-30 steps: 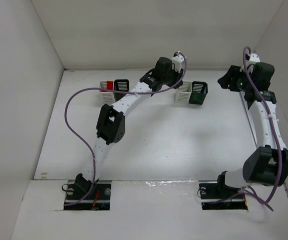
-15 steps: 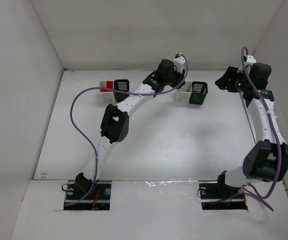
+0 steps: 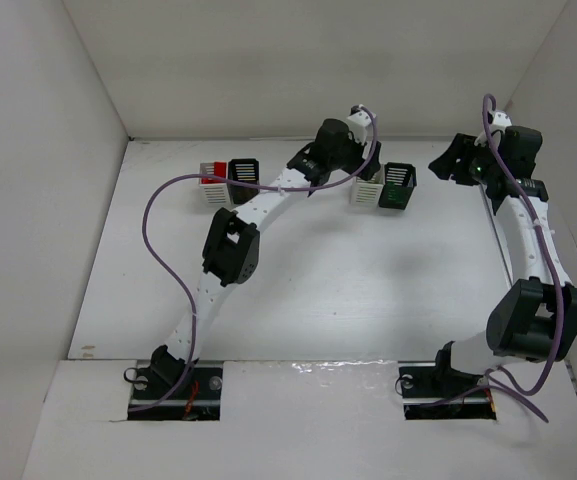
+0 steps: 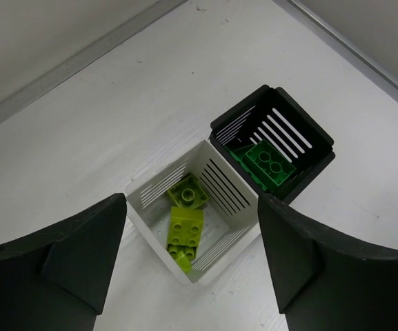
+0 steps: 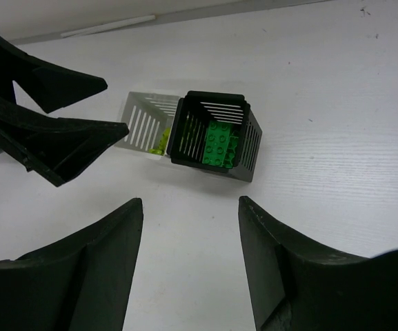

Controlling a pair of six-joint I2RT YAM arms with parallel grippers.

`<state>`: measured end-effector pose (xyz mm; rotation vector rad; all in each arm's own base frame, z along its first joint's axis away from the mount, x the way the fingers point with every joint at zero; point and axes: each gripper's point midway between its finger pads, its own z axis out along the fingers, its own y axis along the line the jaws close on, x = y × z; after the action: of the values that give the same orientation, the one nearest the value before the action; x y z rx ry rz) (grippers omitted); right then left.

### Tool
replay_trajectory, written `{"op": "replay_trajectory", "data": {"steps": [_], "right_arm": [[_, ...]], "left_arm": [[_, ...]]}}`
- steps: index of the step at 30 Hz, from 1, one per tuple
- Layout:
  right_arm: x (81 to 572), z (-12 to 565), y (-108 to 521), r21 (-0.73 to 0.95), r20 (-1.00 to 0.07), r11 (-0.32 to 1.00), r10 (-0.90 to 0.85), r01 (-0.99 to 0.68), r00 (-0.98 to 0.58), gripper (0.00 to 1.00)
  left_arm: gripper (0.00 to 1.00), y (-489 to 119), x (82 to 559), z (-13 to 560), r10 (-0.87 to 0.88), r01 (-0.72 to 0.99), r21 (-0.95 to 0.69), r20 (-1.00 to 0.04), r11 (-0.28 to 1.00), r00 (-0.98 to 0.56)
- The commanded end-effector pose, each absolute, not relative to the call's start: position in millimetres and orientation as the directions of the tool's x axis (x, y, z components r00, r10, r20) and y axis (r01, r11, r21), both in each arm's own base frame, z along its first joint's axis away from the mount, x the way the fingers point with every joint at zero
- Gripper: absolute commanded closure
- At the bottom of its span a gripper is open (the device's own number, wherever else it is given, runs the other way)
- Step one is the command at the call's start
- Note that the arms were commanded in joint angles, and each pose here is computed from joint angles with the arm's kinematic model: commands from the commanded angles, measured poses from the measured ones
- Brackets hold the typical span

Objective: Sort the legos into containers by color

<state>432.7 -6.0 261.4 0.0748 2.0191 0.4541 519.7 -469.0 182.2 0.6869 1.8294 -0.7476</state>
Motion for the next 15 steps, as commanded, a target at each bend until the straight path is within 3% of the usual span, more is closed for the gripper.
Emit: {"op": "replay_trajectory", "data": {"steps": [1,3,7,9,15], "right_arm": [[436,278,-6,0.344,-0.866,0.924,0.243,-0.166,-0.437,0.37],[437,283,-4,0.344,-0.87,0.922,0.241,-0.179,-0.43,0.37],[436,288,20,0.308,-0.883,0.919,0.18,-0.246,-0.433,0.32],[437,294,48,0.227,-0.908,0.928,0.092,-0.296,-0.408,0.29],[416,291,116,0.123,-0.92,0.896,-0.059,-0.427,-0.388,0.0]], "left_arm": [[0.24,-467,534,247,0.015,0.732,-0.153,-0.976,0.664,-0.218],[0.21,-456,536,280,-0.021,0.72,-0.142,-0.984,0.679,-0.175],[0.01,-419,538,329,-0.014,0.677,-0.087,-0.994,0.731,-0.112],[0.01,-401,534,328,0.021,0.662,-0.08,-0.99,0.745,-0.143],[0.01,-296,505,329,0.106,0.606,-0.073,-0.961,0.792,-0.254]]}}
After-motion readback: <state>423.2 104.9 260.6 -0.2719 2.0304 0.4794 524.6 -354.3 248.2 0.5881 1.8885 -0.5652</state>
